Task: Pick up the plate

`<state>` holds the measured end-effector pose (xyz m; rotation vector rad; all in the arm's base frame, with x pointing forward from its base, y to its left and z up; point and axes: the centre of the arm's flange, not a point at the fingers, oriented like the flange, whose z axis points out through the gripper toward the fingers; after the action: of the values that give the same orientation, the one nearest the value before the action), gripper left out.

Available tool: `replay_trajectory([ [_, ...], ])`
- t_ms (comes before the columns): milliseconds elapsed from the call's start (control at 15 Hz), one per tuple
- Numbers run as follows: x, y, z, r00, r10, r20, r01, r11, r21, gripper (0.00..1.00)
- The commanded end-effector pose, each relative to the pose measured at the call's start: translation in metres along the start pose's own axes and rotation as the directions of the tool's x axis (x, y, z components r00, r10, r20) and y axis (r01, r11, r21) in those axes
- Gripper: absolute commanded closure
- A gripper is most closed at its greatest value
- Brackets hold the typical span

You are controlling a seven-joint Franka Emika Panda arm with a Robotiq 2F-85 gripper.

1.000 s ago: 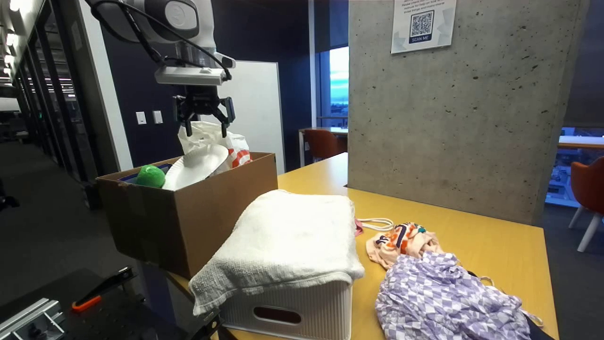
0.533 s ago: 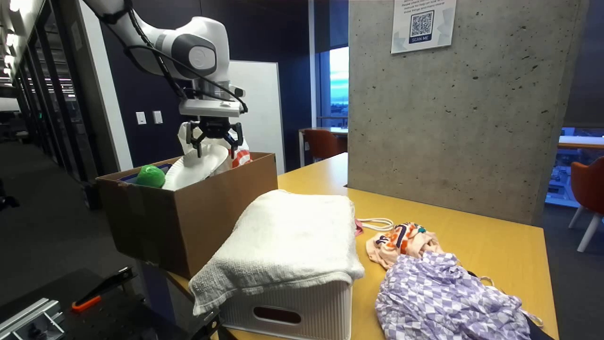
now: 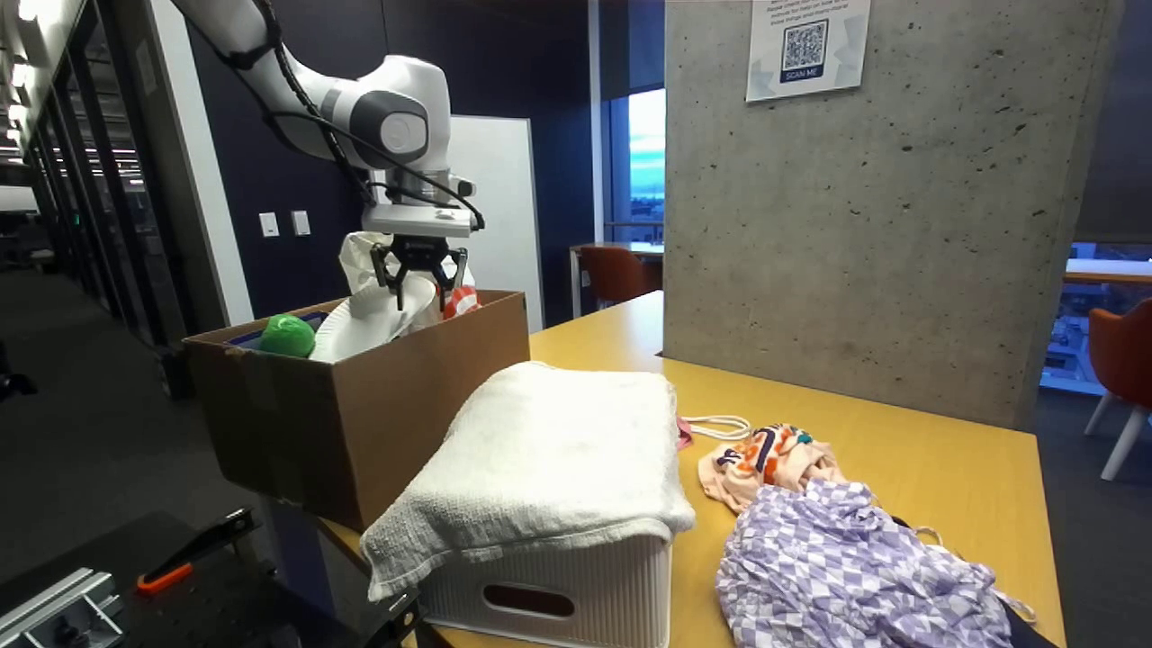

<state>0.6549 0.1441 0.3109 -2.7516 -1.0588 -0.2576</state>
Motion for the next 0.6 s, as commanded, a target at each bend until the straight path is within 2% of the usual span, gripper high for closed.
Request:
replay_trajectory([
  [0,0.008,-0.002,-0.010,0.996,-0.074,-0.039,0.074,0.997,-0.001,0.65],
  [267,0.010,-0.007,-0.014,0.995,-0.083,-0.054,0.083,0.997,0.002,0.95],
  [333,0.010,-0.006,-0.014,0.995,-0.081,-0.054,0.081,0.997,0.003,0.99],
  [533,0.009,-0.006,-0.023,0.996,-0.071,-0.051,0.071,0.998,-0.002,1.00],
])
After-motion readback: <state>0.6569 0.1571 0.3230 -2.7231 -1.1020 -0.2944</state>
